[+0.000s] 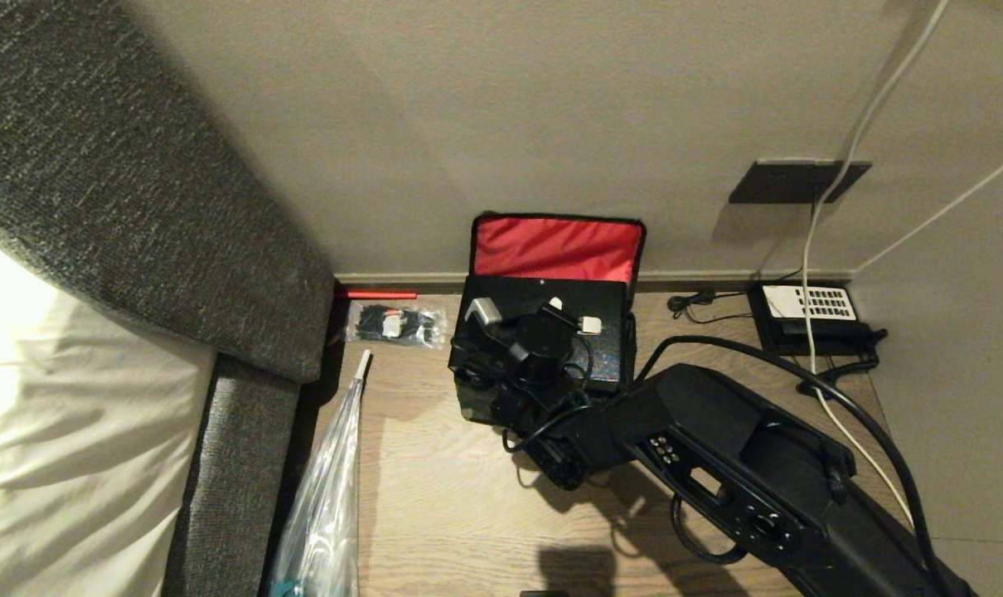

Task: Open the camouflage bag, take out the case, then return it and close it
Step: Lift the black box

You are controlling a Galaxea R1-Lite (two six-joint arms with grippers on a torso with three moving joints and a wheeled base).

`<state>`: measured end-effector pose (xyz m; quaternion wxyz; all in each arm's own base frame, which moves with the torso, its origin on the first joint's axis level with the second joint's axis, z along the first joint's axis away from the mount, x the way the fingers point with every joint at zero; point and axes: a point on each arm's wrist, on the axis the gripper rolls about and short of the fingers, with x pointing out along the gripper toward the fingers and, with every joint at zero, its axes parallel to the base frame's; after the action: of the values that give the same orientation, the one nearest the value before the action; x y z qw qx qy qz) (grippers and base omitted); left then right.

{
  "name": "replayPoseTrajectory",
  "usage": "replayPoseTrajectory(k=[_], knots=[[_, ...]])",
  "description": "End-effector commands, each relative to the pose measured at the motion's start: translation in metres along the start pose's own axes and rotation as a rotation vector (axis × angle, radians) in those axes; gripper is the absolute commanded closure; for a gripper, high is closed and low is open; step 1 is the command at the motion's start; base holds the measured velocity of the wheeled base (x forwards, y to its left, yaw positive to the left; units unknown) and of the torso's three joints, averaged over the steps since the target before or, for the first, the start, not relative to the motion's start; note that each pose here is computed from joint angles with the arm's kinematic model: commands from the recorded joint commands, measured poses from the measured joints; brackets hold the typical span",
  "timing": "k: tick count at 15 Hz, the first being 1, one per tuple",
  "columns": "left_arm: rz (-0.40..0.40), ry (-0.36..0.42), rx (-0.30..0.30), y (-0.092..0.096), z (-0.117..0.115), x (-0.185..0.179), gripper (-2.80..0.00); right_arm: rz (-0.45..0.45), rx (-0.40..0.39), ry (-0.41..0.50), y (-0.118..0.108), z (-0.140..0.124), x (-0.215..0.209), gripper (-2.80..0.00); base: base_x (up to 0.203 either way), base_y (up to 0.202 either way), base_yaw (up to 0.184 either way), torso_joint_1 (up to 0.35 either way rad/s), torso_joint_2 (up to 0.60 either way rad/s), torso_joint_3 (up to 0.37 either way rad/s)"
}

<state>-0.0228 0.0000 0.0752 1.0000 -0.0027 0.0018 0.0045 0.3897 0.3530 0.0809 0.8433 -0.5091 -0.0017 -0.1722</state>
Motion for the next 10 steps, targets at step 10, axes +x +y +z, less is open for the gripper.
replayPoseTrajectory(k=[10], knots=[[0.002,-0.001,-0.001,0.000,0.000,0.000,0.00,-0.019,0.064,-0.020,-0.068,0.019,-0.010,0.00,0.000,0.000,0.000,0.000,0.00,0.000]])
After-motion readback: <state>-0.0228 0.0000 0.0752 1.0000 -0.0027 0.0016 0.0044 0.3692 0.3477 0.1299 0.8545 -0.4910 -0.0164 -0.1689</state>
